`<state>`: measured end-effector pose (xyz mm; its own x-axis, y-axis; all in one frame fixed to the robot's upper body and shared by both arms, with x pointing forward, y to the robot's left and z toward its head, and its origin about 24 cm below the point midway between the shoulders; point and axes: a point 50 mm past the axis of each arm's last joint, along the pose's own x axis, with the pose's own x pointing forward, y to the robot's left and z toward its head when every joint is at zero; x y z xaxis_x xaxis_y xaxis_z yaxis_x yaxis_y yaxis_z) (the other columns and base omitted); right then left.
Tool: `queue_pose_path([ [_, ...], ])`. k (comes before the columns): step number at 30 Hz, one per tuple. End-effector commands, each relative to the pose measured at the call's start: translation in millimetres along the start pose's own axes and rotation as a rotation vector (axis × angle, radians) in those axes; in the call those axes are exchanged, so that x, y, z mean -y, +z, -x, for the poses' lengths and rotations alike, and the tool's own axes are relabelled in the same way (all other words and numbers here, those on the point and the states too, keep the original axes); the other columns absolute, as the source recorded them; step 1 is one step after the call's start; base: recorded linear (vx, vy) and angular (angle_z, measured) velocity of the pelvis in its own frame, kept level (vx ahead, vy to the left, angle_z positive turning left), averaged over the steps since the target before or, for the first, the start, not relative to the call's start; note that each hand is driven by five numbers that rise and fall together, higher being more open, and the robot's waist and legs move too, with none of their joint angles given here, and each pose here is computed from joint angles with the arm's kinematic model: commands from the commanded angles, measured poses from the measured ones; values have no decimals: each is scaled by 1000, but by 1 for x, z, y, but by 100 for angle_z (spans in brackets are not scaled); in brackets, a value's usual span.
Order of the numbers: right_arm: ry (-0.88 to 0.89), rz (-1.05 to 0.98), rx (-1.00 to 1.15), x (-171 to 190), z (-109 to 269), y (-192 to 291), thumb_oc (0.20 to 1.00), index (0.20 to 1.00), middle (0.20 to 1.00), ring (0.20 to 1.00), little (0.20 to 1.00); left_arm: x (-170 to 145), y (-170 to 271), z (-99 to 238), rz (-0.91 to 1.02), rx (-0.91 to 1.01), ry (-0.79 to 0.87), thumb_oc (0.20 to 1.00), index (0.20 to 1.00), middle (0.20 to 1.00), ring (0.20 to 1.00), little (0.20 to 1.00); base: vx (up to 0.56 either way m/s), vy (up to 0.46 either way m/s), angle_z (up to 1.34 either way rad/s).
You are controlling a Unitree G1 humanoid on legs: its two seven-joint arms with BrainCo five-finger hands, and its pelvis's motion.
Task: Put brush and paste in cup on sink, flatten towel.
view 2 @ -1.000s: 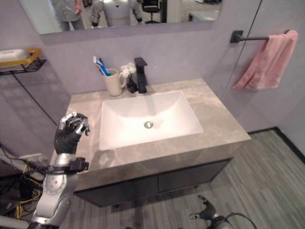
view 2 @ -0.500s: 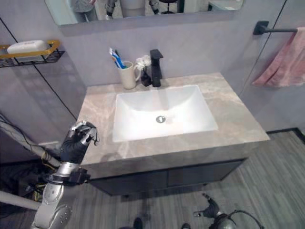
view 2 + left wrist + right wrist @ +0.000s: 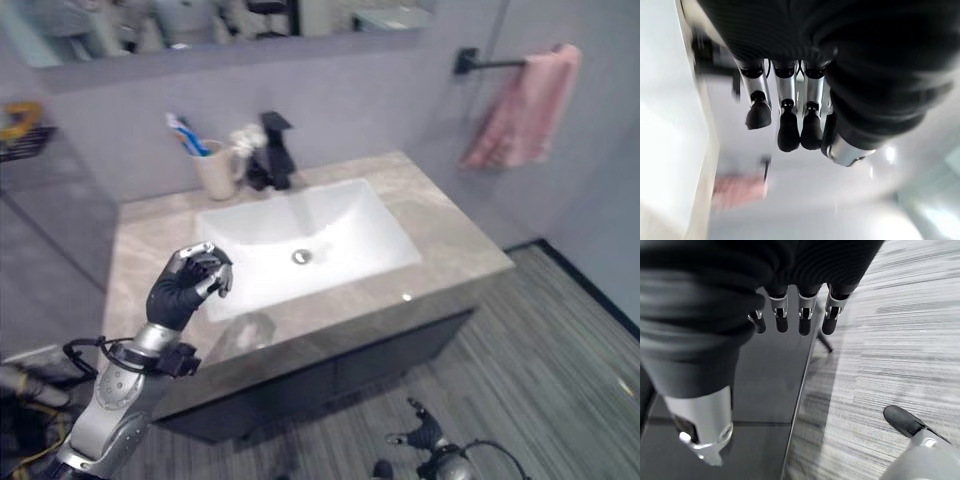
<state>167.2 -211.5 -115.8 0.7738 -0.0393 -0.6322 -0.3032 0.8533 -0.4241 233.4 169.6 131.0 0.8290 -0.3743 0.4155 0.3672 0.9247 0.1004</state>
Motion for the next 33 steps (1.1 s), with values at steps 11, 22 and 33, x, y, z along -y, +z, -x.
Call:
queue_pose_path([
  [11, -168, -125, -5, 24, 16, -16, 1000, 1000, 1000, 1000, 1000, 14, -13, -6, 101, 18, 22, 200, 200, 200, 200, 200, -55, -137, -73],
  [22, -218, -120, -4, 47, 20, -21, 1000, 1000, 1000, 1000, 1000, 3, -81, 14, -46, -302, 152, 200, 200, 200, 200, 200, 30, -252, -59],
  [33, -194, -64, -142, 43, 22, -47, 1000, 1000, 1000, 1000, 1000, -11, -161, 106, -185, -845, 279, 200, 200, 200, 200, 200, 86, 38, -97],
])
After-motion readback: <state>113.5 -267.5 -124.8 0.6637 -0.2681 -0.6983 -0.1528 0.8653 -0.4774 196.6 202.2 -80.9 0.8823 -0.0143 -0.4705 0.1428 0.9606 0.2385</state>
